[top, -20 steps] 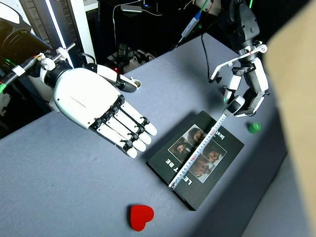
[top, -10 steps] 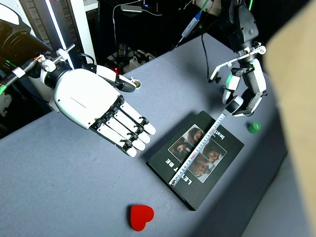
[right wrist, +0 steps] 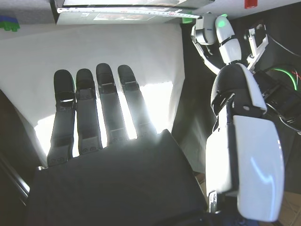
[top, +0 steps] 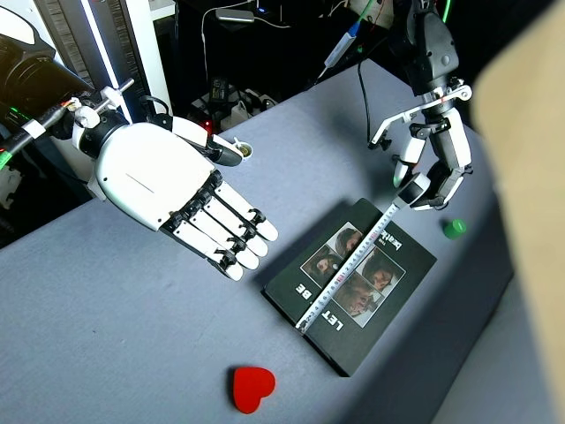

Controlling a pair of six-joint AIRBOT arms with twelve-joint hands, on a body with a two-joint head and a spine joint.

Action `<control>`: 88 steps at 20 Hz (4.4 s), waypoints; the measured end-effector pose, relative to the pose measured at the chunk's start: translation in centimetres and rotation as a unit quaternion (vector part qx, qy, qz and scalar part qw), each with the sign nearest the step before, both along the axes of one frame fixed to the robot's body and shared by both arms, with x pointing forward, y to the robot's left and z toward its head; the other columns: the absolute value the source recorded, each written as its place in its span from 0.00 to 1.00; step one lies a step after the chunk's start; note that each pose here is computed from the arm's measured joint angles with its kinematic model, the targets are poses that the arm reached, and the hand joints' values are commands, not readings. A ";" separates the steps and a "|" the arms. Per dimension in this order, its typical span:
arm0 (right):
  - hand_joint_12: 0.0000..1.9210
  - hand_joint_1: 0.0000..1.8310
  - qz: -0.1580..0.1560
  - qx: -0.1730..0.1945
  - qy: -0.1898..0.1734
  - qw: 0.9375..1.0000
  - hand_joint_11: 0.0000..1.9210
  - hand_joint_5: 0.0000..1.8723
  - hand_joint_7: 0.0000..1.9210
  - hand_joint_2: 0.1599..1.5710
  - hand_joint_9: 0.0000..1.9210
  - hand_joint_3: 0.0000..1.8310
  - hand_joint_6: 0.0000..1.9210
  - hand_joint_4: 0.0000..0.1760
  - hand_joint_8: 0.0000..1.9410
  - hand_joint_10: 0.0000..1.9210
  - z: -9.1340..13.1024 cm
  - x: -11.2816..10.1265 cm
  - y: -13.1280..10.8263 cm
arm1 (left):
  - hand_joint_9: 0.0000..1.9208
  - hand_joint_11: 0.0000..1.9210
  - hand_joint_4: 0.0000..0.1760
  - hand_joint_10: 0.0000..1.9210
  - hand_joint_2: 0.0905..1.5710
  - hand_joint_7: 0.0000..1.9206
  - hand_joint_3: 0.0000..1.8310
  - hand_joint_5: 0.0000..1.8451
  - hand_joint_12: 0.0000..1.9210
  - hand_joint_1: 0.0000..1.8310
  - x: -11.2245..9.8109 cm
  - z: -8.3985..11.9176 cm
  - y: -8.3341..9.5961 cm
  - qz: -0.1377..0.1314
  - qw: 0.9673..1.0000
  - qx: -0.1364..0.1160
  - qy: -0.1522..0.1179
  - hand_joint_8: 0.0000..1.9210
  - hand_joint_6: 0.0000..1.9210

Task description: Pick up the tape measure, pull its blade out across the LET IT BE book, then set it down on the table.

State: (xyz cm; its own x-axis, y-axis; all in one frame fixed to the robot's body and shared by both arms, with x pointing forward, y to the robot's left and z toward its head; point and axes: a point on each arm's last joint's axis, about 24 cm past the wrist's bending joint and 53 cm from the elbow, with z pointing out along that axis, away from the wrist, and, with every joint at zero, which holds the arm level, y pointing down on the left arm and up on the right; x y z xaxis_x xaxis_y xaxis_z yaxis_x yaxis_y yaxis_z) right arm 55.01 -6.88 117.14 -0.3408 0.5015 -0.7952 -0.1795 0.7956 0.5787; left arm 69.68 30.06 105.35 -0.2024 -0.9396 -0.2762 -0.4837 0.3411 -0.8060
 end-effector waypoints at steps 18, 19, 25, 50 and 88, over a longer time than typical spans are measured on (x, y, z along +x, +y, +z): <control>0.32 0.00 -0.002 -0.001 0.003 1.000 0.00 0.06 0.09 0.64 0.07 0.00 0.00 0.00 0.00 0.00 -0.2 -0.4 -0.1 | 0.54 0.47 0.00 0.49 0.67 0.55 0.00 0.49 0.75 0.82 -3.4 7.0 -5.0 -0.064 0.997 -0.005 -0.051 0.36 0.48; 0.32 0.00 -0.003 -0.001 0.002 1.000 0.00 0.06 0.09 0.64 0.07 0.00 0.00 0.00 0.00 0.00 -0.2 -0.4 -0.1 | 0.54 0.47 0.00 0.49 0.67 0.55 0.00 0.49 0.75 0.82 -4.1 7.3 -4.8 -0.065 0.997 -0.001 -0.050 0.36 0.48; 0.35 0.00 -0.005 0.000 0.000 1.000 0.00 0.07 0.09 0.64 0.08 0.00 0.00 0.00 0.00 0.00 0.0 -0.5 -0.2 | 0.54 0.47 0.00 0.49 0.67 0.55 0.00 0.49 0.76 0.82 -7.5 5.8 -3.0 -0.068 0.997 0.026 -0.015 0.36 0.49; 0.36 0.00 -0.004 0.000 0.000 1.000 0.00 0.07 0.10 0.64 0.08 0.00 0.00 0.00 0.00 0.00 -0.1 -0.5 -0.1 | 0.55 0.47 0.00 0.48 0.66 0.56 0.00 0.49 0.75 0.82 -11.0 -3.5 -3.9 -0.013 0.998 -0.032 0.056 0.34 0.47; 0.35 0.00 -0.002 0.002 0.002 1.000 0.00 0.08 0.10 0.65 0.08 0.00 0.00 0.00 0.00 0.00 -0.3 -0.6 0.0 | 0.40 0.27 0.00 0.00 0.68 0.41 0.00 0.39 0.34 0.51 -7.5 0.4 -1.2 -0.021 1.000 -0.003 -0.011 0.00 0.00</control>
